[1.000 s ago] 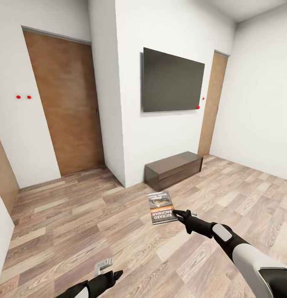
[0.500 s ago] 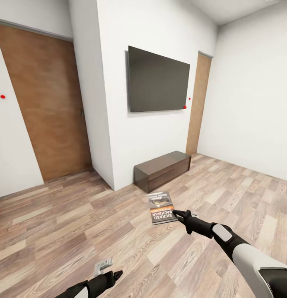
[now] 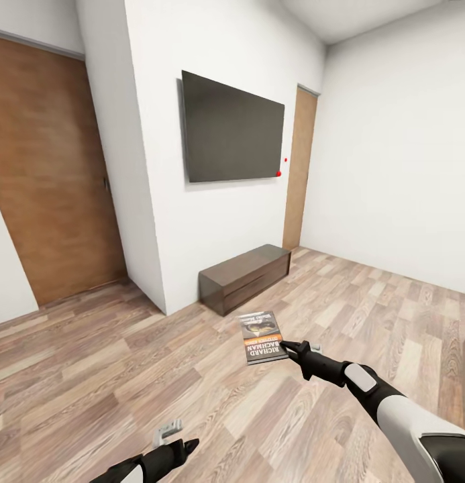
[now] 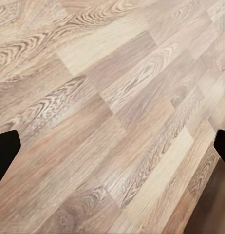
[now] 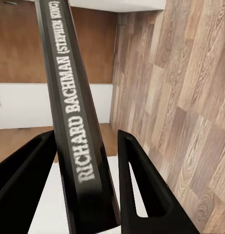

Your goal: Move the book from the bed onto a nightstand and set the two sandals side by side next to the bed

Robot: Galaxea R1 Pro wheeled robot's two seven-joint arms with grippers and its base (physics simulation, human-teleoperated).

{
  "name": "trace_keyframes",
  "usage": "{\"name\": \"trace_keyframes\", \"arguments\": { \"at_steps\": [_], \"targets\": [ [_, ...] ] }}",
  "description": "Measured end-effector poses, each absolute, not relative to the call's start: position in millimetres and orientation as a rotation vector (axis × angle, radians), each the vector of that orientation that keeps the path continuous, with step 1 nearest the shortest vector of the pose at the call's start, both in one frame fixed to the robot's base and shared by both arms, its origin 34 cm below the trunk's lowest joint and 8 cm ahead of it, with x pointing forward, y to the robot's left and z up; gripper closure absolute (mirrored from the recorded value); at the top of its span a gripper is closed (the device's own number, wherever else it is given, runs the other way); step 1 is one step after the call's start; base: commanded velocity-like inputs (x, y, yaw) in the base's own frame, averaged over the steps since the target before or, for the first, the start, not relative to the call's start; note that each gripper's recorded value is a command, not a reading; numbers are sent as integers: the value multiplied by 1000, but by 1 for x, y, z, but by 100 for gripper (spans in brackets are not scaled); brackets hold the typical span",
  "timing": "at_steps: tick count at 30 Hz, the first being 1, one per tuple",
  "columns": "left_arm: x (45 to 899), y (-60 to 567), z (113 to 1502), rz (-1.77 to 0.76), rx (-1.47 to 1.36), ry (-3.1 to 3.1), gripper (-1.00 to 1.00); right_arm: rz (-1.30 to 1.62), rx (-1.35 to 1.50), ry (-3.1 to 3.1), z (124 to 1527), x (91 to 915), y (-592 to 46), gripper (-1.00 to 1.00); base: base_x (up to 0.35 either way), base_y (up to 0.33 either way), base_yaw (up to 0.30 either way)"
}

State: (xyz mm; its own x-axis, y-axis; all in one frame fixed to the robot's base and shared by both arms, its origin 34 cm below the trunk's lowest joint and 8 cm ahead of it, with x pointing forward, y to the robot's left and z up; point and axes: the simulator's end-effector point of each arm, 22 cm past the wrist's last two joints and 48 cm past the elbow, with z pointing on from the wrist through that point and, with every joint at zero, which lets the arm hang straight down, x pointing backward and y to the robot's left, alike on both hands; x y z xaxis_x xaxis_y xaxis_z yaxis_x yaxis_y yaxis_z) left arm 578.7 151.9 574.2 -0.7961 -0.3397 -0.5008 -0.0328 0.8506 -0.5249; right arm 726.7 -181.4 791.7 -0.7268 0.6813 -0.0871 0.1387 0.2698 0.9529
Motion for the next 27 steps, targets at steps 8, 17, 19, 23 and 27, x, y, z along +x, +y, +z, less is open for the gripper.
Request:
{"name": "trace_keyframes", "arguments": {
  "at_steps": [8, 17, 19, 23, 27],
  "targets": [
    [578, 152, 574, -672, -270, 2421, -100, 1470, 738, 2058, 791, 727, -181, 100, 118, 0, -187],
    [579, 152, 574, -672, -271, 2421, -100, 1470, 738, 2058, 791, 727, -181, 100, 118, 0, -187],
    [579, 152, 574, -672, -271, 2421, -100, 1471, 738, 2058, 792, 727, -181, 100, 118, 0, -187],
    [579, 152, 574, -672, -271, 2421, -100, 1471, 738, 2057, 792, 727, -181, 100, 118, 0, -187],
    [579, 153, 574, -672, -271, 2420, -100, 1471, 739, 2057, 792, 727, -181, 100, 118, 0, -186]
  ]
}}
